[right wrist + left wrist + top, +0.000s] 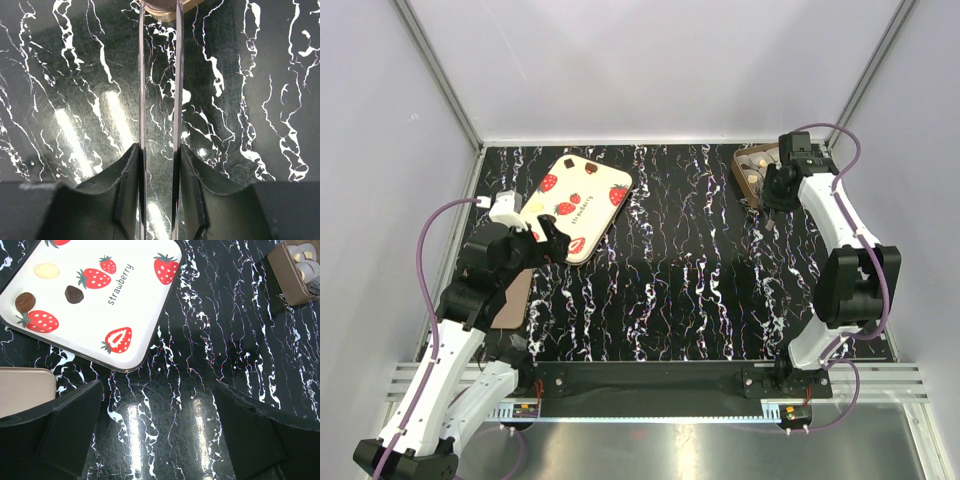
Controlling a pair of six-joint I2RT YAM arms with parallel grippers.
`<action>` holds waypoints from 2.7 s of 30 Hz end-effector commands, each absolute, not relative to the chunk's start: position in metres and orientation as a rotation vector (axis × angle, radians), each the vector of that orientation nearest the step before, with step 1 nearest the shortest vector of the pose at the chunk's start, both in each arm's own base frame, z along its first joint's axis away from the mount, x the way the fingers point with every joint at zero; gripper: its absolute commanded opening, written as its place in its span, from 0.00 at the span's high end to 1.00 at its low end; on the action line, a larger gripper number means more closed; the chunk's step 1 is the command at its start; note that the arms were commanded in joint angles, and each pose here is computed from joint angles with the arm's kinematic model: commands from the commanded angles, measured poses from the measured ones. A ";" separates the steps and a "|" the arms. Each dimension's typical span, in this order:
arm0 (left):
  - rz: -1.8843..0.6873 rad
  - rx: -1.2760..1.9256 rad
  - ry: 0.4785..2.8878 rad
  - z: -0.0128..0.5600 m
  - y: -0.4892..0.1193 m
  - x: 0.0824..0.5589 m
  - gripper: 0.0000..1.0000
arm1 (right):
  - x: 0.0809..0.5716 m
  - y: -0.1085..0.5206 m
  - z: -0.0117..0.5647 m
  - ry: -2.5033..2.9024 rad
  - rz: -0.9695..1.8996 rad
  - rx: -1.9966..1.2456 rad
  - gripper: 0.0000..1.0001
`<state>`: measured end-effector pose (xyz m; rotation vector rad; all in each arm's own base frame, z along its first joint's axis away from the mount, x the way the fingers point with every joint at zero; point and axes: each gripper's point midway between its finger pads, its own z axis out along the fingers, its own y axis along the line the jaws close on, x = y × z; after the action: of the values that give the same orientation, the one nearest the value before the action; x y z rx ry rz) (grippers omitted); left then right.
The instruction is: Pack the chocolate
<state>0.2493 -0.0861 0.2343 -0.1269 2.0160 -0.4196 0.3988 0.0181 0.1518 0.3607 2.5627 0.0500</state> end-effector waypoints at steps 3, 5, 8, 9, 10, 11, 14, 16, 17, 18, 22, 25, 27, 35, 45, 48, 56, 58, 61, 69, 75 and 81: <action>-0.431 -0.128 1.970 0.245 -0.087 0.253 0.01 | 0.423 0.016 0.161 2.509 0.037 0.343 0.63; -0.430 -0.129 1.968 0.246 -0.087 0.253 0.01 | 0.424 0.015 0.161 2.511 0.031 0.345 0.63; -0.425 -0.133 1.969 0.245 -0.086 0.254 0.01 | 0.425 0.014 0.158 2.516 0.018 0.345 0.62; -0.424 -0.133 1.972 0.244 -0.086 0.254 0.01 | 0.426 0.013 0.159 2.514 0.016 0.347 0.61; -0.425 -0.133 1.971 0.245 -0.086 0.254 0.01 | 0.427 0.013 0.158 2.514 0.016 0.347 0.61; -0.424 -0.133 1.972 0.245 -0.086 0.254 0.01 | 0.427 0.013 0.159 2.511 0.014 0.346 0.60; -0.425 -0.133 1.971 0.245 -0.086 0.254 0.01 | 0.428 0.012 0.159 2.511 0.005 0.346 0.60; -0.425 -0.132 1.973 0.245 -0.087 0.254 0.01 | 0.429 0.012 0.158 2.514 0.003 0.347 0.60; -0.423 -0.132 1.974 0.244 -0.086 0.254 0.01 | 0.429 0.011 0.158 2.512 0.000 0.347 0.59; -0.423 -0.132 1.972 0.245 -0.086 0.254 0.01 | 0.429 0.011 0.158 2.513 -0.001 0.348 0.59; -0.420 -0.134 1.972 0.245 -0.086 0.255 0.01 | 0.431 0.011 0.159 2.513 -0.007 0.346 0.58; -0.420 -0.134 1.973 0.245 -0.086 0.254 0.01 | 0.431 0.009 0.159 2.513 -0.014 0.350 0.55; -0.419 -0.135 1.975 0.244 -0.085 0.255 0.01 | 0.431 0.009 0.162 2.511 -0.014 0.348 0.54; -0.420 -0.137 1.973 0.245 -0.085 0.255 0.01 | 0.432 0.009 0.173 2.490 -0.014 0.350 0.53; -0.422 -0.135 1.970 0.245 -0.086 0.255 0.01 | 0.434 0.009 0.182 2.480 -0.011 0.351 0.49; -0.422 -0.134 1.969 0.246 -0.085 0.254 0.01 | 0.432 0.010 0.187 2.479 -0.005 0.354 0.49; -0.435 -0.133 1.975 0.245 -0.088 0.256 0.01 | 0.421 0.043 0.231 2.405 0.178 0.316 0.52; -0.448 -0.134 1.969 0.247 -0.089 0.255 0.01 | 0.415 0.058 0.237 2.398 0.205 0.290 0.52; -0.498 -0.119 1.954 0.255 -0.096 0.253 0.01 | 0.398 0.094 0.245 2.395 0.254 0.199 0.52; -0.619 -0.045 1.946 0.279 -0.117 0.249 0.01 | 0.355 0.193 0.224 2.383 0.386 -0.003 0.51; -0.612 -0.036 1.948 0.291 -0.117 0.250 0.01 | 0.347 0.218 0.199 2.341 0.416 -0.008 0.51; -0.557 -0.083 1.956 0.294 -0.107 0.253 0.01 | 0.332 0.230 0.148 2.341 0.295 -0.040 0.50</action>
<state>0.2506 -0.1104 0.2754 -0.0711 1.9972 -0.5703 0.3133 0.2181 0.1280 -0.1047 2.5063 0.2989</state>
